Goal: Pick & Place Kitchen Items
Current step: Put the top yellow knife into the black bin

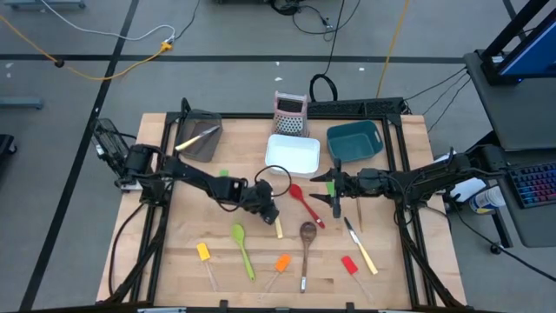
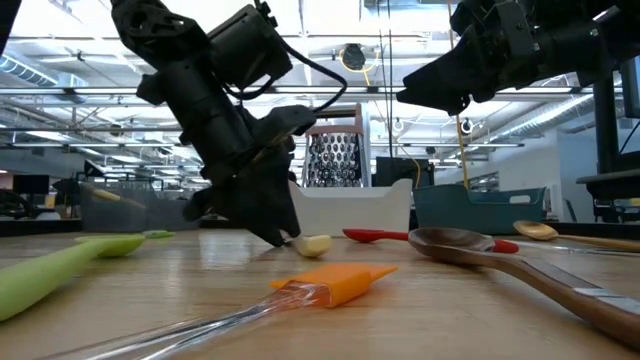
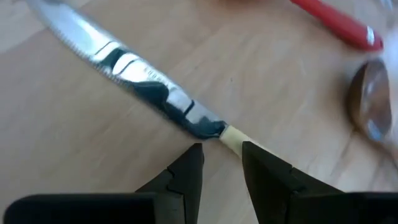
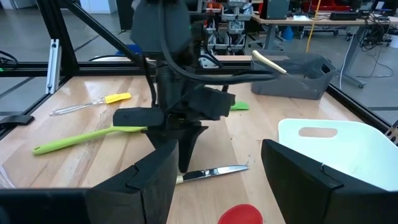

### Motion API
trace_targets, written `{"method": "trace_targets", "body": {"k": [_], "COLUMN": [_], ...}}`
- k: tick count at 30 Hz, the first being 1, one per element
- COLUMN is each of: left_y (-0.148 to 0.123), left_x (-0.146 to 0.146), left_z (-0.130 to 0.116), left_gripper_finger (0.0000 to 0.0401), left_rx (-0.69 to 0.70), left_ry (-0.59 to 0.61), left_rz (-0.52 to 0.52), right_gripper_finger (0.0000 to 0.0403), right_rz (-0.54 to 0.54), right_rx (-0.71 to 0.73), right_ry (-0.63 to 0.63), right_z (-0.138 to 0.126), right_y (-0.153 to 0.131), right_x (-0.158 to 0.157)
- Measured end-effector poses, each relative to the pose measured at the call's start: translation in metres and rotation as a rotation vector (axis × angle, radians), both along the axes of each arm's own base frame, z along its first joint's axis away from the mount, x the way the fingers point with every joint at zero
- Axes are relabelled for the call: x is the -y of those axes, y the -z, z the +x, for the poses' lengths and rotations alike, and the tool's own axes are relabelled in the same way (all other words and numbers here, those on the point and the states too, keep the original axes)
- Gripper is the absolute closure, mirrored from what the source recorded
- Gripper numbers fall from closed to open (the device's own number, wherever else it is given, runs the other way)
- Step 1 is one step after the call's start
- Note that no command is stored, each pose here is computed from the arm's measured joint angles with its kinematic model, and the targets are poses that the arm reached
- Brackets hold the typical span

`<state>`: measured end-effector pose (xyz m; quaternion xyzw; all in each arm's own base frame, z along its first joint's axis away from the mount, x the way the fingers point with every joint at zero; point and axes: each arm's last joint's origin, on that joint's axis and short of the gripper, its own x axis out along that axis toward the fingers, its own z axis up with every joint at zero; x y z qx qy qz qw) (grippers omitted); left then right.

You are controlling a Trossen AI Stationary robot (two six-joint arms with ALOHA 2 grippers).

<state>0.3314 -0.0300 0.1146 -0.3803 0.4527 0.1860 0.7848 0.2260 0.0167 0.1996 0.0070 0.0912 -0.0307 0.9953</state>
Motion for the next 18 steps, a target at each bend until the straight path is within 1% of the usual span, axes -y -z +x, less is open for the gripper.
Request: {"method": "trace_targets", "body": {"k": [2, 4, 8, 10, 12, 13, 14, 16, 18], "left_y": [-0.004, -0.010, -0.027, -0.040, -0.052, -0.056, -0.059, -0.064, -0.068], "left_x": [-0.002, -0.006, -0.011, -0.012, -0.009, -0.006, -0.002, 0.008, 0.017], "left_z": [-0.003, -0.010, -0.032, -0.038, -0.039, -0.039, -0.036, -0.030, -0.027], "left_gripper_finger": [0.0282, 0.0282, 0.0281, 0.0281, 0.0281, 0.0281, 0.0281, 0.0281, 0.0281], "left_rx": [-0.012, -0.060, -0.167, -0.158, -0.109, -0.076, -0.038, 0.054, 0.116], "left_ry": [0.049, 0.068, 0.052, 0.042, 0.041, 0.066, 0.121, 0.278, 0.437], "left_rz": [0.015, 0.033, 0.086, 0.113, 0.155, 0.184, 0.221, 0.317, 0.426], "right_gripper_finger": [0.0179, 0.0179, 0.0179, 0.0179, 0.0179, 0.0179, 0.0179, 0.0179, 0.0179], "right_rz": [0.000, -0.001, -0.019, -0.025, -0.026, -0.026, -0.027, -0.037, -0.051], "right_rx": [0.000, 0.000, -0.001, -0.002, -0.002, -0.004, -0.007, -0.007, -0.011], "right_ry": [0.000, 0.000, -0.004, -0.005, -0.005, -0.005, -0.005, -0.007, -0.010], "right_z": [0.000, 0.000, 0.000, 0.000, 0.000, 0.000, 0.000, 0.000, 0.000], "right_y": [0.000, 0.000, 0.000, 0.000, 0.000, 0.000, 0.001, 0.000, 0.001], "right_x": [0.000, 0.000, 0.000, 0.000, 0.000, 0.000, 0.000, 0.000, 0.000]}}
